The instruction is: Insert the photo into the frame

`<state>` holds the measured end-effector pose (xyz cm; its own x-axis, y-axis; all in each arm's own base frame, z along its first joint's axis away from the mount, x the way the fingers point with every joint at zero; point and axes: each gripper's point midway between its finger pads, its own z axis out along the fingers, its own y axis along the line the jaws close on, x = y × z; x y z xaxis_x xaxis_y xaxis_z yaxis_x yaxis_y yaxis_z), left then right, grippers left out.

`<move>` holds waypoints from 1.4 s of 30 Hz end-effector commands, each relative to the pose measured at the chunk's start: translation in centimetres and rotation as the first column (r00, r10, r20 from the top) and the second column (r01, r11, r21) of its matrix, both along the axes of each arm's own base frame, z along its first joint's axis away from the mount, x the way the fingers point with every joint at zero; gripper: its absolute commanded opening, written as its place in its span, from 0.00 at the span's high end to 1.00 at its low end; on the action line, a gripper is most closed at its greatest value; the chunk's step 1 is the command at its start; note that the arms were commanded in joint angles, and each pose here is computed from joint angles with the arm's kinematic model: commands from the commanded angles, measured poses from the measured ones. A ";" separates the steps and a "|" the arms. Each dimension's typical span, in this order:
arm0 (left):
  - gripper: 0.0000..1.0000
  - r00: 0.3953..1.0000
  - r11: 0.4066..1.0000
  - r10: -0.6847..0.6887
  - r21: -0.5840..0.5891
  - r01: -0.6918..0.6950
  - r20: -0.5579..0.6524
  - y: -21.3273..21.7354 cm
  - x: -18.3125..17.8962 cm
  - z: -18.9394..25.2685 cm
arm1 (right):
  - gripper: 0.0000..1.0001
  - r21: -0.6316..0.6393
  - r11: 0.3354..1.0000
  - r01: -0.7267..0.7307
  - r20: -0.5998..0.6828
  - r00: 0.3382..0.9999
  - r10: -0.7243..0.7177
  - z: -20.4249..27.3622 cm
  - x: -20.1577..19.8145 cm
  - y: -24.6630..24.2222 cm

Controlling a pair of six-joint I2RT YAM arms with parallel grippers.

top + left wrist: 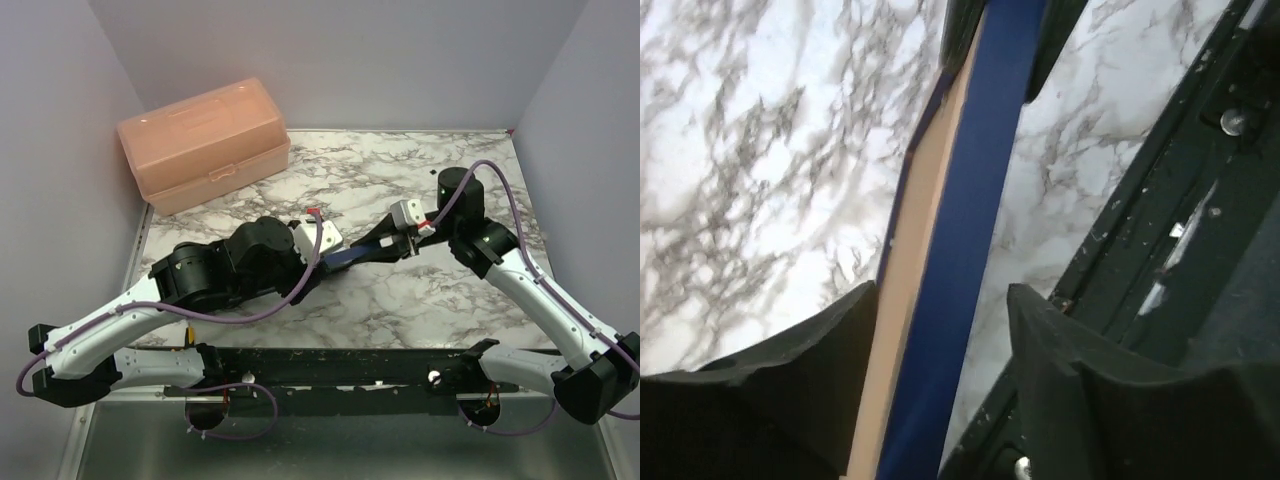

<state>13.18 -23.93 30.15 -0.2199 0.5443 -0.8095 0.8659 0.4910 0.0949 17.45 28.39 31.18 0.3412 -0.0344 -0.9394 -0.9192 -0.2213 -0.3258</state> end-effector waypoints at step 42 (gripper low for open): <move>0.02 0.834 0.817 0.352 -0.296 -0.496 -0.425 3.7 10.7 0.5 | 0.99 -0.536 0.745 0.397 -0.558 0.495 -0.666 -13.3 11.5 -9.9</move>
<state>22.75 -20.80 31.51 -0.5840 0.0928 -0.8065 0.5641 0.7608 -0.3209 30.40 20.17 27.03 -0.4057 -0.1469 -0.9021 -0.8867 0.3025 0.3496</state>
